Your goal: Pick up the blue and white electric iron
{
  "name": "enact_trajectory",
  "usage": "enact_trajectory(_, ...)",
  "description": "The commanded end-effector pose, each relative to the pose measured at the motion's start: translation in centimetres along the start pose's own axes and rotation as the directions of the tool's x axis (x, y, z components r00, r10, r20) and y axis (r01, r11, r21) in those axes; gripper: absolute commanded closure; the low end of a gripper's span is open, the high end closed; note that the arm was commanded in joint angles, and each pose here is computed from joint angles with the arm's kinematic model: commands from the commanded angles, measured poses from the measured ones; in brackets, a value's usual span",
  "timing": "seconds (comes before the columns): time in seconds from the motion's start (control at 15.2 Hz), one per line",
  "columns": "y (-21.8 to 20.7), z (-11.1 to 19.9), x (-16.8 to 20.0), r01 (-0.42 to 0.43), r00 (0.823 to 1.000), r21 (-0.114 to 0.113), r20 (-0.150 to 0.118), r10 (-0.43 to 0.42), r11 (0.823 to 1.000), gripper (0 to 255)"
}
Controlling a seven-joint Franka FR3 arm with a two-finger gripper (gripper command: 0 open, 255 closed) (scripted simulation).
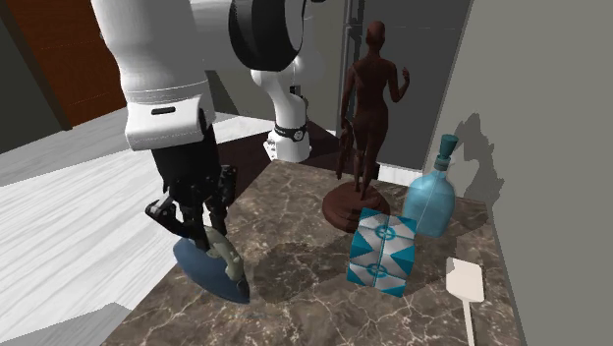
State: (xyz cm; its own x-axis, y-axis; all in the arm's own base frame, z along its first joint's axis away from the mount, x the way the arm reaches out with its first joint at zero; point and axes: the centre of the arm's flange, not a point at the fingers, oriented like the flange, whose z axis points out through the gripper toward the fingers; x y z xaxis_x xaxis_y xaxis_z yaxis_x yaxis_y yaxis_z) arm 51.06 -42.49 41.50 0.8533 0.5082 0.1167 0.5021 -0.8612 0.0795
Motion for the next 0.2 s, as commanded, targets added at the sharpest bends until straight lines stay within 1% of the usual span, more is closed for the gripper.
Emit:
enact_trajectory(0.0,0.21,-1.14,0.18,0.0,1.0,0.0,0.0,0.0,1.0,255)
enact_trajectory(0.13,0.22,-1.22,0.18,0.0,1.0,0.0,0.0,0.0,1.0,255)
